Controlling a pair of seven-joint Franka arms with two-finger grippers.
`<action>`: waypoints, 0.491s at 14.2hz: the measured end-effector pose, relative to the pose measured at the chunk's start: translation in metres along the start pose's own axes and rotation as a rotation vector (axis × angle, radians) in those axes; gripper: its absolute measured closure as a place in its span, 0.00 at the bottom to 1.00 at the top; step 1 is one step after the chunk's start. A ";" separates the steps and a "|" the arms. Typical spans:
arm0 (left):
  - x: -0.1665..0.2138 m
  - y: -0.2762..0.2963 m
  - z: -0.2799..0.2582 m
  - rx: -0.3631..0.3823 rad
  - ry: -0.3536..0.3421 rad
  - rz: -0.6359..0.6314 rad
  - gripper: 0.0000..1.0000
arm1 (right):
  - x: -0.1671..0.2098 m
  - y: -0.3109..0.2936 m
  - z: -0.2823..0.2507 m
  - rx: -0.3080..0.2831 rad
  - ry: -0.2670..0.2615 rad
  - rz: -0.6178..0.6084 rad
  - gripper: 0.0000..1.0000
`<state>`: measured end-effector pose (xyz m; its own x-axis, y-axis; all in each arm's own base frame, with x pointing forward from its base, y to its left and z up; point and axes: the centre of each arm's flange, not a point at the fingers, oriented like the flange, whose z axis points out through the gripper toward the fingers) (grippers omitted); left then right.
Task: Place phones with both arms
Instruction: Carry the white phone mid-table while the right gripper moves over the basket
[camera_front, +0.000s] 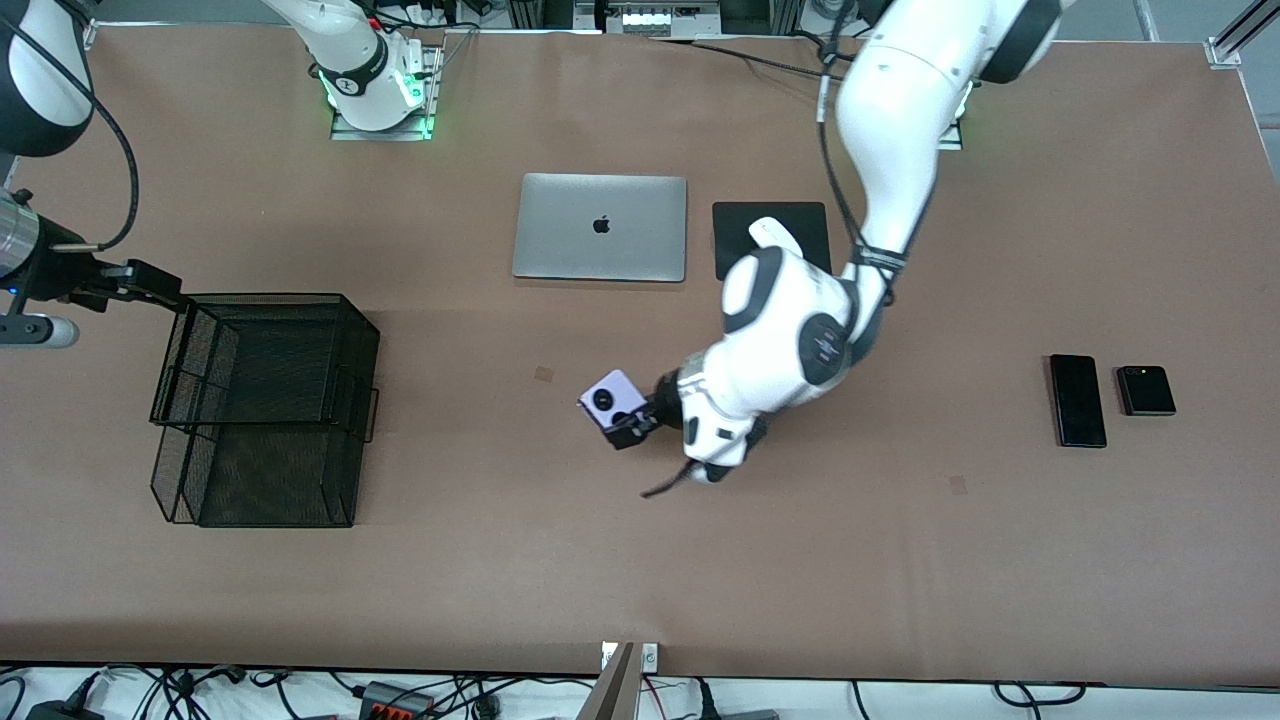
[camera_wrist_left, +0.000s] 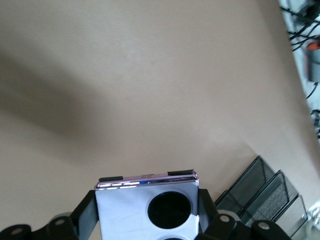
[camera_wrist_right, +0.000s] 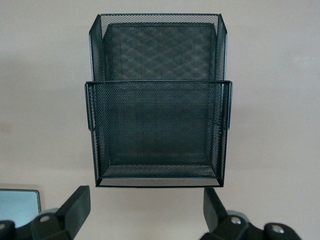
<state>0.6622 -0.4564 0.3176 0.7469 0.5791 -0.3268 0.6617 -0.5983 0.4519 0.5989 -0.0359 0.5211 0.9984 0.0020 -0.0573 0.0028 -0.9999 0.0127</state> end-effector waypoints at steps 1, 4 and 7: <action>-0.009 0.003 0.005 -0.001 0.017 0.007 0.16 | 0.002 -0.002 0.004 0.000 -0.003 -0.004 0.00; -0.022 0.006 0.018 -0.023 0.056 0.038 0.16 | 0.009 -0.014 0.021 0.000 -0.032 -0.023 0.00; -0.044 0.010 0.036 -0.055 0.158 0.127 0.16 | 0.023 -0.042 0.050 -0.004 -0.046 -0.069 0.00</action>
<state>0.6379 -0.5081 0.3062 0.8016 0.5831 -0.1320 0.5549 -0.6435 0.5272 0.6194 0.0051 0.4697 0.9922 0.0698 -0.1035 0.0713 -0.9974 0.0109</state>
